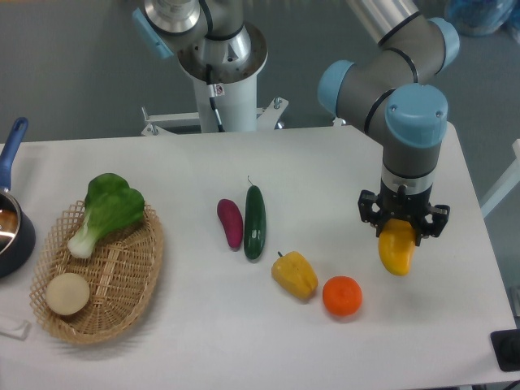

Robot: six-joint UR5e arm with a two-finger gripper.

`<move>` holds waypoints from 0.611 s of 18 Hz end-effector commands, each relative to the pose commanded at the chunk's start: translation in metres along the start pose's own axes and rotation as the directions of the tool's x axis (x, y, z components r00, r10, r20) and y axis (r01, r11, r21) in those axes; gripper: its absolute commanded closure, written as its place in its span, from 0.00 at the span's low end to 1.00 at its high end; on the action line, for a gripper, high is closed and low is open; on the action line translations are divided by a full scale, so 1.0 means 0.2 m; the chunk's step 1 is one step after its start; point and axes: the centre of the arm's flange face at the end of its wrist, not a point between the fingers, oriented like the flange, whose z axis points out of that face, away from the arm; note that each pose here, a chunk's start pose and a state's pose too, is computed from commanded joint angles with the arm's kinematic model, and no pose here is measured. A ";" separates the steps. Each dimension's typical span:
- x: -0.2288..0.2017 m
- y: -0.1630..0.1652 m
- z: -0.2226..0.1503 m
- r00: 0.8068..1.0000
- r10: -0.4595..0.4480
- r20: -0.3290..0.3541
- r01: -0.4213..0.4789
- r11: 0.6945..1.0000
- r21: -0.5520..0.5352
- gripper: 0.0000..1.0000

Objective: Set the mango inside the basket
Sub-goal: 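Hold the yellow mango in the gripper and lift it slightly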

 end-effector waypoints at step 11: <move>0.24 -0.16 -0.14 0.998 0.060 -0.002 -0.060 0.997 0.056 0.84</move>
